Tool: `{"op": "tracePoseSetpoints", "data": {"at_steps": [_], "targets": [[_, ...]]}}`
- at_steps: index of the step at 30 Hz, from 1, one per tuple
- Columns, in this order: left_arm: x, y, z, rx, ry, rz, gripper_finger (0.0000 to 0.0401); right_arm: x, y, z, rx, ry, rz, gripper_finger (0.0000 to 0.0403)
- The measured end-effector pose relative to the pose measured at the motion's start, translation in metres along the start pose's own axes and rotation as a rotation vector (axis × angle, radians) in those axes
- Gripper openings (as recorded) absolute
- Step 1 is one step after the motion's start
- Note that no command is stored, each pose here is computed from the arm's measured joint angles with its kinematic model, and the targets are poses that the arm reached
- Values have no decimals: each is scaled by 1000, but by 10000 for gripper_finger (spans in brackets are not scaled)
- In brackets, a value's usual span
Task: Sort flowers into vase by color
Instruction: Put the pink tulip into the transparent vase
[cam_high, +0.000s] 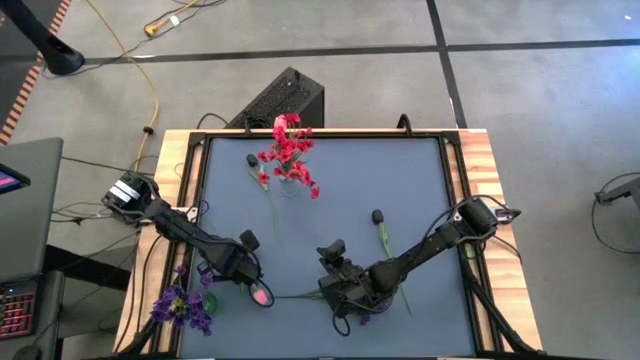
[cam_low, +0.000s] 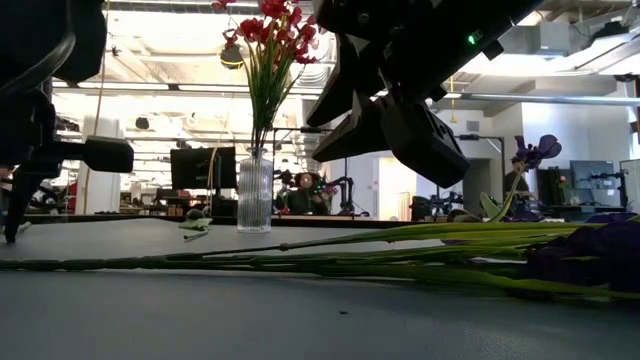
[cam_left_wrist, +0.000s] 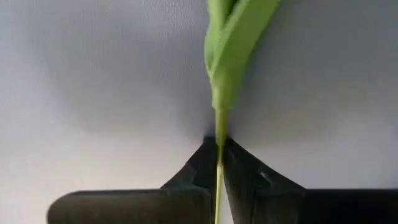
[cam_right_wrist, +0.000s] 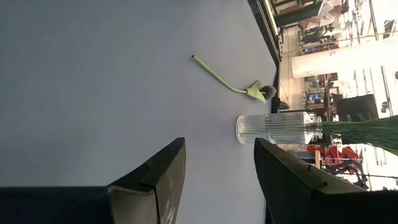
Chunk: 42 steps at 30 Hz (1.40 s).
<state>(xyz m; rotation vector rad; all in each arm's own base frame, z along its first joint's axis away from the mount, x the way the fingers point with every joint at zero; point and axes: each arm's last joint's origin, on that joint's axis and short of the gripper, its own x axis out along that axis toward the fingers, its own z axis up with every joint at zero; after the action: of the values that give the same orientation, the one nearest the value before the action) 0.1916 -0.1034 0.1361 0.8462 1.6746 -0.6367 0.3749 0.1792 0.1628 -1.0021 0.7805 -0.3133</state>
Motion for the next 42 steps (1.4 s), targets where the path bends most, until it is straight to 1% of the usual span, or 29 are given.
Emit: {"op": "tracePoseSetpoints", "data": {"at_steps": [3, 5, 9, 11, 15, 18, 24, 29, 31, 33, 36, 39, 42], "targets": [[-2, 0, -3, 8, 57, 12, 4, 0, 0, 0, -1, 0, 0, 214], [-7, 2, -6, 0, 70, 46, 2, 0, 0, -1, -6, 4, 1, 214], [-22, 6, -14, -50, -11, 111, 1, -1, 1, -2, -17, 12, 6, 214], [-33, 8, -21, -95, -69, 170, 1, -2, 2, -2, -2, 12, 7, 214], [-62, 10, -42, -192, -238, 325, 0, -5, 4, -2, 32, 10, 11, 214], [-87, 10, -61, -273, -425, 459, 0, -6, 6, -3, 50, 18, 16, 214], [-133, 1, -110, -446, -796, 714, 0, -8, 7, -5, 101, 29, 21, 214], [-162, -12, -152, -605, -1111, 878, 0, -9, 8, -4, 109, 25, 22, 214], [-171, -16, -166, -691, -1228, 929, 0, -9, 8, -4, 111, 24, 22, 214], [-179, -20, -179, -800, -1330, 981, 0, -9, 8, -4, 118, 24, 22, 214], [-186, -24, -194, -951, -1440, 1054, 0, -9, 8, -4, 121, 23, 21, 214], [-180, -20, -196, -1106, -1494, 1125, 0, -9, 8, -4, 137, 23, 21, 214], [-166, -12, -189, -1194, -1504, 1174, 0, -9, 8, -4, 159, 23, 21, 214]]}}
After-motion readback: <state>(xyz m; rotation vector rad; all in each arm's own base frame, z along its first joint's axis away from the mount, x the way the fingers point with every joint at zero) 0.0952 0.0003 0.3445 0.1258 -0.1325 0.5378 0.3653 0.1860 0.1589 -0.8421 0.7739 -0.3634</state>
